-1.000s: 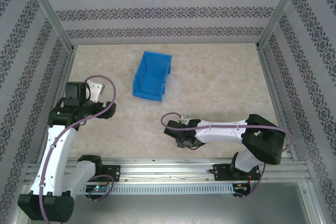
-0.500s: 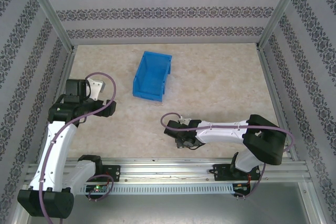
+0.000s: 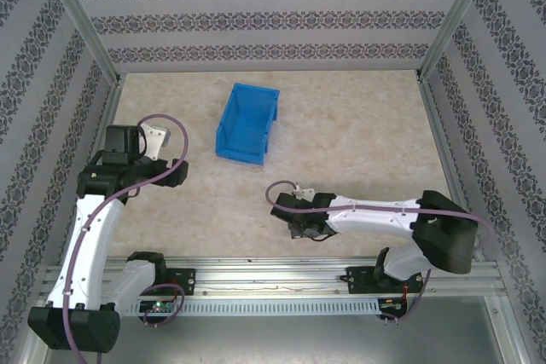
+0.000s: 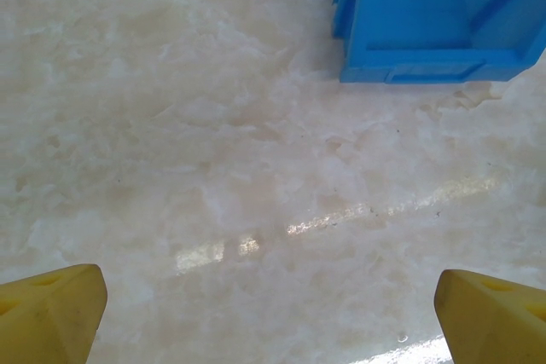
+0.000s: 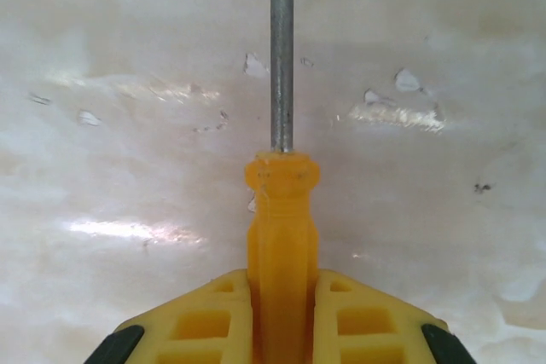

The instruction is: Put the screwdriver in the bin

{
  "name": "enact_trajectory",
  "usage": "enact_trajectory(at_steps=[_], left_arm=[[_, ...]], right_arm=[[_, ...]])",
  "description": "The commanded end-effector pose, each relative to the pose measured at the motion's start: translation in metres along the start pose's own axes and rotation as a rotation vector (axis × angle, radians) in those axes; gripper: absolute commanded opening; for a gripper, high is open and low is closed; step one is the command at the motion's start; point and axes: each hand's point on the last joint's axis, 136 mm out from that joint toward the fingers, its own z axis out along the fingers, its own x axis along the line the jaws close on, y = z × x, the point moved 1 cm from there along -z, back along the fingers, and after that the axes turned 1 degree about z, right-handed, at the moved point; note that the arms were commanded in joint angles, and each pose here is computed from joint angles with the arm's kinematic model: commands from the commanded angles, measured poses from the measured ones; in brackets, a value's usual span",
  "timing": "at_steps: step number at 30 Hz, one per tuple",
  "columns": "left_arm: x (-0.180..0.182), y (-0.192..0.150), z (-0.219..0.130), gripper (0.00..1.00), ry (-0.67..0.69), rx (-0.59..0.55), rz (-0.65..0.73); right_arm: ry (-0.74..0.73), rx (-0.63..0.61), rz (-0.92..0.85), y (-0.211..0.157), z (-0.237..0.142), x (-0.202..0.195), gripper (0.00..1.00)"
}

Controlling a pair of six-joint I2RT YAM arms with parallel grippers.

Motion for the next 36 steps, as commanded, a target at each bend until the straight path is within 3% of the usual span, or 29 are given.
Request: enact_trajectory(at_steps=[1,11,20,26,36], left_arm=[[0.003,0.007,-0.008,0.99,0.009,-0.012,-0.006],[0.002,0.01,-0.002,0.99,-0.004,-0.006,-0.031],[0.004,0.014,0.006,0.99,-0.009,0.009,-0.038],[0.006,0.022,0.006,0.99,-0.005,-0.004,-0.043],[0.01,0.029,0.01,0.99,0.005,0.01,-0.03]], right_arm=[[0.007,-0.06,-0.005,0.014,-0.019,-0.007,0.11],[0.089,-0.178,-0.024,0.059,-0.086,0.002,0.13],[0.188,-0.276,-0.045,0.126,-0.125,0.051,0.14],[0.237,-0.319,-0.029,0.175,-0.119,0.093,0.13],[0.267,-0.305,0.071,0.241,-0.065,0.149,0.14]])
